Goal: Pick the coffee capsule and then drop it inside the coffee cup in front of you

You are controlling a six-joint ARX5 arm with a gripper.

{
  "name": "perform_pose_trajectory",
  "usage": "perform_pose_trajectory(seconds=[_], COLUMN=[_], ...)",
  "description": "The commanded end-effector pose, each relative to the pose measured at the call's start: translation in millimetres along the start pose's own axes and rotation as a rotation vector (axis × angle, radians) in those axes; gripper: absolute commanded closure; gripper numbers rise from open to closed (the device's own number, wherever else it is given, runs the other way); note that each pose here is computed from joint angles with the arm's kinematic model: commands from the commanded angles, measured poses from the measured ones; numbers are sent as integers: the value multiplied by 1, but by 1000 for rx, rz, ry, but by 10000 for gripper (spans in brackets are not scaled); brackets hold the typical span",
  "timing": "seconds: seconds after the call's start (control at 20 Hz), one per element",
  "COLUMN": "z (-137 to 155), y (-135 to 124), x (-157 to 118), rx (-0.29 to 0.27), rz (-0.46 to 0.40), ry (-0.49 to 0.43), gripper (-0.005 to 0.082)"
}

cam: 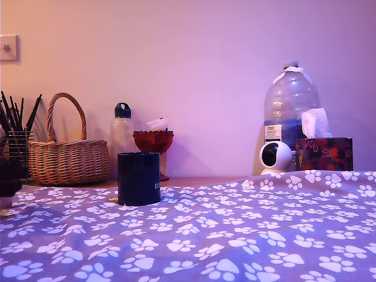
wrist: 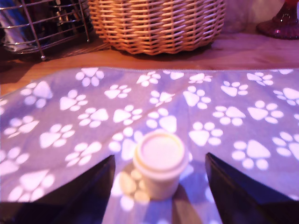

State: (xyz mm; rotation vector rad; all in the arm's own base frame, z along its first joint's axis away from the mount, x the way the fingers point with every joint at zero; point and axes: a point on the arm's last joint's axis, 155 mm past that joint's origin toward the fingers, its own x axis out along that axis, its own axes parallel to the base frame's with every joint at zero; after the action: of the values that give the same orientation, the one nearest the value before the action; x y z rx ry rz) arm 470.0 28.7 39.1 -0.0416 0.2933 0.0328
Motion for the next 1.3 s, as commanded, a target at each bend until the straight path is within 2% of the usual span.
perform_pose_trajectory(seconds=[0.0,0.3,0.65,0.8,1.0,1.1,1.25], z=[-9,-7,-18,-18,-18,-18,-17], y=[4,6,7,7,6,6,6], x=[6,16,16,16,16,16,16], rx=[4,44,42,42,42,42,42], rz=[6,10,10,10,9,9,9], ry=[20,41,83,86,83,83,81], gripper=[214,217,229,310,526,568,572])
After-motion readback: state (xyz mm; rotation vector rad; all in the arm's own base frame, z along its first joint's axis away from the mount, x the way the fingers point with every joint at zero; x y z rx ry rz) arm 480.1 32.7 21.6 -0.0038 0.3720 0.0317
